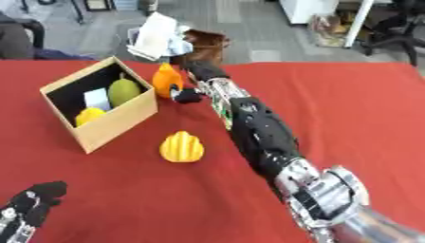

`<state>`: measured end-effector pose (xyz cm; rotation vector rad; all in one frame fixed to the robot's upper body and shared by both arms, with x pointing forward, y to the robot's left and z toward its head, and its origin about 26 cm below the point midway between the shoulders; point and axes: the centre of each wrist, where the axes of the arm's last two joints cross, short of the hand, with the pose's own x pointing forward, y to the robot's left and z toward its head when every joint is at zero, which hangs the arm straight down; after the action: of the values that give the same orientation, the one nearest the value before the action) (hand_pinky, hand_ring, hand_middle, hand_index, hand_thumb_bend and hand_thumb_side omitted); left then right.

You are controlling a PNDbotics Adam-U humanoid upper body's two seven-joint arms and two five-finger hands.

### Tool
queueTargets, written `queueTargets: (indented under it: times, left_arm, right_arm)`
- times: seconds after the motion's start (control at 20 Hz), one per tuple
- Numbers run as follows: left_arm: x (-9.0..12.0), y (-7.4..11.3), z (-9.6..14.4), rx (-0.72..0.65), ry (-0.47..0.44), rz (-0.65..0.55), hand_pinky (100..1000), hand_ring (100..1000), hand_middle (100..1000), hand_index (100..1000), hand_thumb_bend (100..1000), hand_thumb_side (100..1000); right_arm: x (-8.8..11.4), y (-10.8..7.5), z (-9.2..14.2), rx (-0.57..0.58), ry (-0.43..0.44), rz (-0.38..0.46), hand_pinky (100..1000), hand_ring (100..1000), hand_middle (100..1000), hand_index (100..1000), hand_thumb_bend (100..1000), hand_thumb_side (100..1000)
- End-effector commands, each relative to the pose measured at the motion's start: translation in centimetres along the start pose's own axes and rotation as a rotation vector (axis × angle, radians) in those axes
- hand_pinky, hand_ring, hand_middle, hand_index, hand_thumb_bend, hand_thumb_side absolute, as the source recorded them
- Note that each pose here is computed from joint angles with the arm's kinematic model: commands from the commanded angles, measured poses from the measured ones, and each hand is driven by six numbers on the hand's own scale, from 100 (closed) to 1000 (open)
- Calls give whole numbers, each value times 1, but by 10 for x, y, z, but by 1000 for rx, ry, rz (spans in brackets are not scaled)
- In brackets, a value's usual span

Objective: Pick up objects on the table and place them in the box.

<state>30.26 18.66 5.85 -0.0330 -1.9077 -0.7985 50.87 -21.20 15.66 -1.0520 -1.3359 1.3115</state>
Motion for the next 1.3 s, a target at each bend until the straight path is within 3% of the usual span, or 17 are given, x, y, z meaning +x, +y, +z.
queueTargets:
  times: [0.05, 0.25, 0.4, 0.55, 0.6, 0.65, 0.7, 0.8, 1.0, 1.3]
  left_arm:
    - [9, 3, -6, 0, -41, -6, 806, 817, 763, 860, 407, 912]
    - [11, 3, -8, 0, -48, -3, 806, 816, 762, 860, 407, 913]
    - [11, 3, -9, -1, -52, -2, 806, 816, 762, 860, 406, 914]
    - [13, 3, -11, -1, -58, -2, 806, 816, 762, 860, 405, 914]
    - [13, 3, -11, -2, -60, -2, 806, 816, 762, 860, 405, 914]
    - [13, 3, -12, -2, -62, -2, 806, 816, 762, 860, 405, 914]
    - [14, 3, -13, -3, -65, -2, 806, 816, 762, 860, 405, 914]
    - [15, 3, -14, -4, -70, -2, 806, 816, 762, 860, 405, 914]
    - [15, 3, -14, -5, -71, -2, 806, 816, 763, 861, 404, 914]
    - [13, 3, -12, 0, -61, -4, 806, 816, 763, 861, 405, 915]
  right_arm:
    - [-5, -8, -1, -34, 26, 8, 737, 739, 828, 947, 100, 726]
    - [-4, -5, -1, -36, 27, 5, 735, 736, 824, 944, 100, 717]
    - [-3, -5, -1, -56, 24, 11, 726, 721, 806, 929, 100, 653]
    - [1, -9, -1, -104, 23, 31, 700, 667, 702, 842, 130, 454]
    - [2, -11, -1, -126, 26, 38, 700, 667, 702, 842, 130, 454]
    - [3, -13, -1, -150, 31, 42, 675, 627, 599, 757, 128, 308]
    - [4, -17, -1, -179, 38, 46, 670, 621, 581, 739, 124, 271]
    - [8, -24, 0, -241, 52, 49, 628, 576, 479, 589, 100, 106]
    - [14, -33, 1, -350, 58, 33, 575, 517, 393, 394, 100, 100]
    - [14, -41, 2, -472, 47, -4, 563, 507, 385, 379, 100, 100]
